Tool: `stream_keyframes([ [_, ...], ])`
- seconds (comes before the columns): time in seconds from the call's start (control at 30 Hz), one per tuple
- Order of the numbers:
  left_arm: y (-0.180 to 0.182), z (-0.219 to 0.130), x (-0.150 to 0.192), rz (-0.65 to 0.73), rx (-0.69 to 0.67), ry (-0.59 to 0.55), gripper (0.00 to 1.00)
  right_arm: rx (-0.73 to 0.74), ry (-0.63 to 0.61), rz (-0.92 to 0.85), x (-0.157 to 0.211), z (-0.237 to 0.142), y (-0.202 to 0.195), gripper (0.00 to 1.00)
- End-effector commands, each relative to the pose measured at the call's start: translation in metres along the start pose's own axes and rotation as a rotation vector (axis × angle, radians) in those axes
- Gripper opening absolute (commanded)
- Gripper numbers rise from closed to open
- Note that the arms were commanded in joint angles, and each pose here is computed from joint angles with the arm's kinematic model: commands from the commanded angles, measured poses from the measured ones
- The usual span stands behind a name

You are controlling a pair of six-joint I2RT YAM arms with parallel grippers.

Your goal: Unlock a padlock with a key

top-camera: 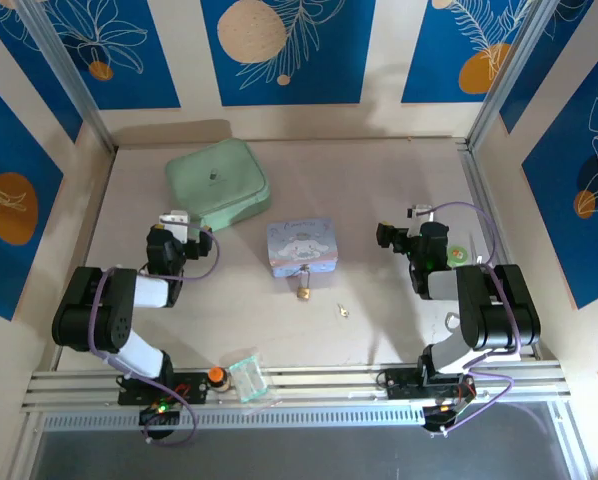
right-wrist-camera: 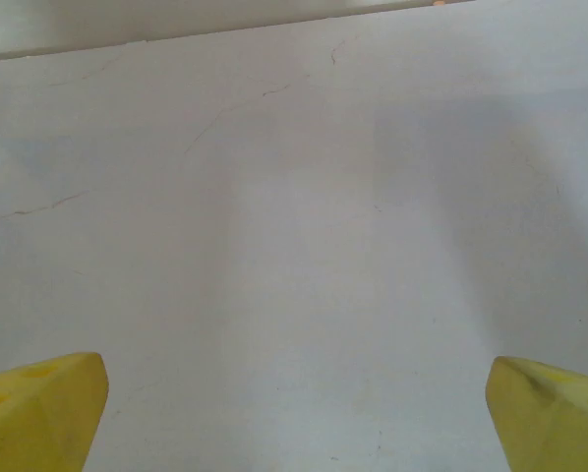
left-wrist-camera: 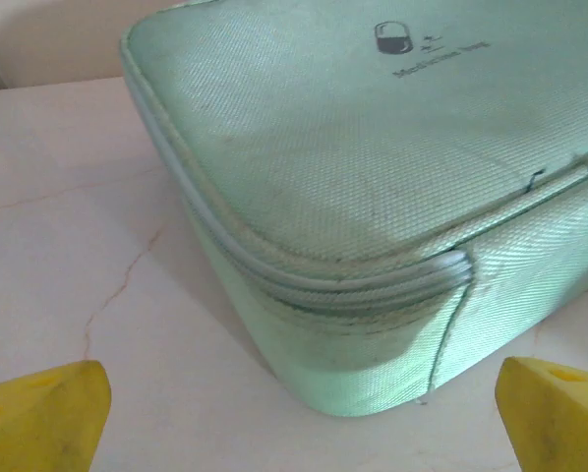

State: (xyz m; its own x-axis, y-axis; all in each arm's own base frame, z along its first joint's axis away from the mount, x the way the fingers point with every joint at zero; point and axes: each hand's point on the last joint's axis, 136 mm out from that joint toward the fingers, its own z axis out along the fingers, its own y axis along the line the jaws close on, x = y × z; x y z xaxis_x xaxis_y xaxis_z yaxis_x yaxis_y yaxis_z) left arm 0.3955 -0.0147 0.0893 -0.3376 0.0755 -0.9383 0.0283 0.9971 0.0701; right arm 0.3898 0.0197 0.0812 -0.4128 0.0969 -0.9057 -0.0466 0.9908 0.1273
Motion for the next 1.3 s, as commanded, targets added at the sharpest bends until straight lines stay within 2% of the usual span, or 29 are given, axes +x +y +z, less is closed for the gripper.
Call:
stream_keyframes([
  [0.0, -0.0088, 0.0001, -0.0038, 0.020, 0.059, -0.020, 1.00, -0.022, -0.044, -0.025, -0.0156, 0.0016, 0.0039, 0.99],
  [1.27, -0.0089, 0.0008, -0.0035, 0.018, 0.059, -0.012, 1.00, -0.022, -0.045, -0.025, -0.0160, 0.0016, 0.0040, 0.99],
])
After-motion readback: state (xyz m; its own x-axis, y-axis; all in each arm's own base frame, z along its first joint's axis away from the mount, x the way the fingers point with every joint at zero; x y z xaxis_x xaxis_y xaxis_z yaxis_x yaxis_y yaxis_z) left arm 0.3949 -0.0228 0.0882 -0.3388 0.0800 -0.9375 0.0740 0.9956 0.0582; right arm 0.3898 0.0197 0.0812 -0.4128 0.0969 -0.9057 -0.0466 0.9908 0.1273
